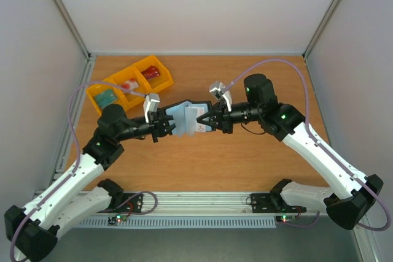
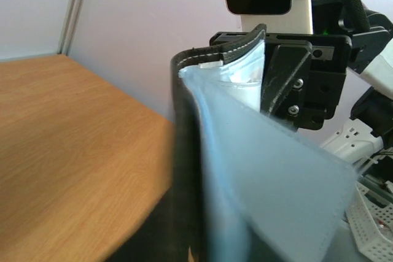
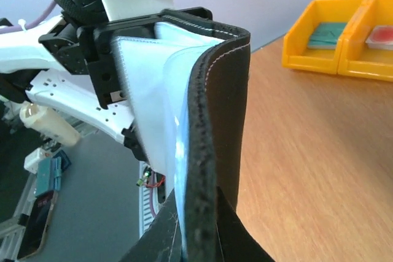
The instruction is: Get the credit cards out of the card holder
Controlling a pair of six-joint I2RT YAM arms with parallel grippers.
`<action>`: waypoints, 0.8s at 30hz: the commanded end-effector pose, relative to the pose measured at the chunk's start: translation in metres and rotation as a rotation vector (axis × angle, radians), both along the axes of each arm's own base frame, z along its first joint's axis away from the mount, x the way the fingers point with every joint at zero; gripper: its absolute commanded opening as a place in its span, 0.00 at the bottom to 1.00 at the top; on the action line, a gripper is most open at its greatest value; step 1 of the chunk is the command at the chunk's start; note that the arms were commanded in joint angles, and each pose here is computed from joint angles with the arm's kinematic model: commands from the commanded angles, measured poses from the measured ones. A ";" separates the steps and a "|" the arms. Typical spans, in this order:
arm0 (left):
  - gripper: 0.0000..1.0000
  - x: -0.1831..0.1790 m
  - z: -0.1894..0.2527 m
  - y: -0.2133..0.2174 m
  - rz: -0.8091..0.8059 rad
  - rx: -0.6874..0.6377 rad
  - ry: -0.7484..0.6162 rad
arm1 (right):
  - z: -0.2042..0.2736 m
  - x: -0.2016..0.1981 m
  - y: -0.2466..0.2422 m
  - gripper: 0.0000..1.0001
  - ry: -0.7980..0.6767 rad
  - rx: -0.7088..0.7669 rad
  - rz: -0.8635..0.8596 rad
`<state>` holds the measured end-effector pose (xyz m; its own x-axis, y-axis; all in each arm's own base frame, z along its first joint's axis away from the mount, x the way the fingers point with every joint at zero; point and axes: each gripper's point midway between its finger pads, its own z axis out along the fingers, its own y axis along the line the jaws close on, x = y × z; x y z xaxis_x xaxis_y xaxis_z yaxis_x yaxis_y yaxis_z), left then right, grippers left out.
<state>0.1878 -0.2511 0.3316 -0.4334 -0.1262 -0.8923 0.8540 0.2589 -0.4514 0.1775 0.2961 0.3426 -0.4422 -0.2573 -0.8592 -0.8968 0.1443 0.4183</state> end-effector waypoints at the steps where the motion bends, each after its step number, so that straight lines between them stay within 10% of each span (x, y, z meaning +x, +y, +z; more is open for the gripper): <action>1: 0.41 -0.006 -0.003 -0.001 -0.027 0.022 -0.096 | 0.014 -0.001 -0.005 0.01 -0.043 -0.007 -0.048; 6: 0.97 0.006 -0.010 0.011 0.078 0.079 -0.157 | 0.009 0.028 -0.023 0.01 -0.067 -0.100 -0.266; 24: 0.99 0.049 -0.012 -0.015 0.220 0.213 -0.239 | -0.003 0.069 -0.012 0.01 0.018 -0.202 -0.600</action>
<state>0.2289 -0.2636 0.2887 -0.2672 0.0677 -0.9613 0.8426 0.5005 -0.1989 0.2394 0.2819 0.3182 -0.6096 -0.1655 -0.7752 -0.6476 0.6680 0.3667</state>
